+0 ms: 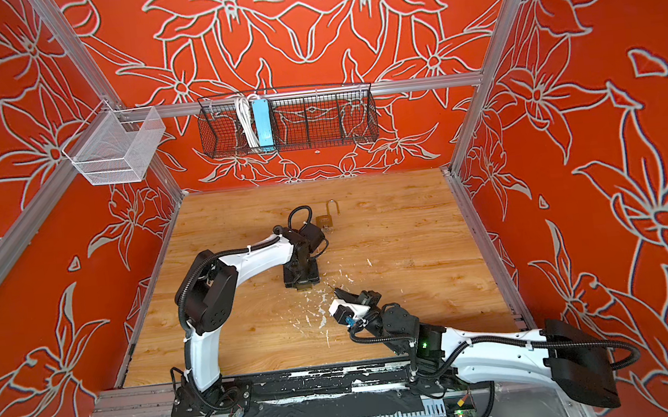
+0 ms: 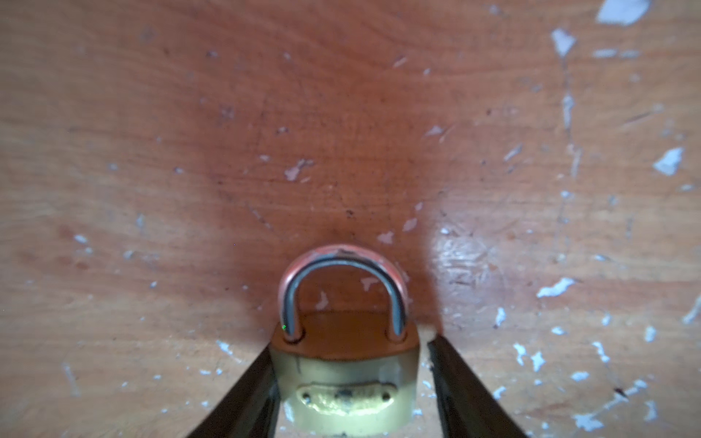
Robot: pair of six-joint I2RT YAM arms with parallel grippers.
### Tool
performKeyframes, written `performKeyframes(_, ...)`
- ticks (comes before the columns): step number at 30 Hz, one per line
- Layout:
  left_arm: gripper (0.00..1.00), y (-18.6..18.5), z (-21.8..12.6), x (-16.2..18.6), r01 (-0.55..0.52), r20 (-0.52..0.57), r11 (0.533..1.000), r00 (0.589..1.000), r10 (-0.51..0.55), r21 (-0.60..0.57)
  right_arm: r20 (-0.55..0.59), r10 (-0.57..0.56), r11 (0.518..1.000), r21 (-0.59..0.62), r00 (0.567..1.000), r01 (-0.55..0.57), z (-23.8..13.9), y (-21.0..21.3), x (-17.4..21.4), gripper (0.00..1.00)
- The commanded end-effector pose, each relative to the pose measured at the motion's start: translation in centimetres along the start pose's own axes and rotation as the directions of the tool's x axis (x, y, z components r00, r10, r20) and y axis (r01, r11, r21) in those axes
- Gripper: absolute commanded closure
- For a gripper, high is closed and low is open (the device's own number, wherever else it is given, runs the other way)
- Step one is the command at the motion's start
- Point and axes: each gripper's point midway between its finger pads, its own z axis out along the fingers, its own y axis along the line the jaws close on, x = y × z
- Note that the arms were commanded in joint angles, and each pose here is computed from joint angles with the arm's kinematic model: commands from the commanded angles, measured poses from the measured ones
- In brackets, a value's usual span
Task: Unlock with the key
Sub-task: 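Lift the padlock with the left gripper while right turns the key upward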
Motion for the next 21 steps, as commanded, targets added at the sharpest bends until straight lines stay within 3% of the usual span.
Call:
performKeyframes(1,0.45,2.1,3.7,3.1,0.012,-0.146,0.998,0.989,-0.021,-0.064,0.02,0.023,1.0,0.007,1.0,-0.023,-0.3,-0.2,-0.1,1.0)
performKeyframes(5,0.6,2.0,3.7,2.9,0.022,-0.146,0.998,0.989,-0.031,-0.065,0.018,0.022,1.0,-0.01,1.0,-0.022,-0.2,0.2,-0.1,1.0)
performKeyframes(8,0.64,1.7,2.7,2.2,0.027,-0.122,0.998,0.992,-0.034,-0.064,0.007,0.017,1.0,-0.025,1.0,-0.017,0.1,0.6,0.1,1.0)
performKeyframes(12,0.72,0.8,-0.8,0.0,0.027,-0.039,0.999,0.999,-0.028,-0.035,-0.002,0.004,0.998,-0.062,1.0,-0.004,0.3,1.3,0.2,1.0)
performKeyframes(14,0.83,0.0,-3.3,-1.5,0.025,0.027,1.0,0.999,-0.026,0.009,-0.016,-0.019,0.998,-0.062,1.0,0.018,0.5,1.5,0.5,1.0)
performKeyframes(16,1.0,-0.5,-5.8,-3.0,0.029,0.088,0.998,0.996,-0.035,0.064,-0.032,-0.05,0.997,-0.057,0.998,0.048,0.9,1.8,1.0,1.0)
performKeyframes(21,1.0,0.4,-8.8,-3.8,0.12,0.119,0.976,0.983,-0.143,0.183,-0.068,-0.195,0.981,0.001,0.979,0.195,1.5,2.1,1.3,1.0)
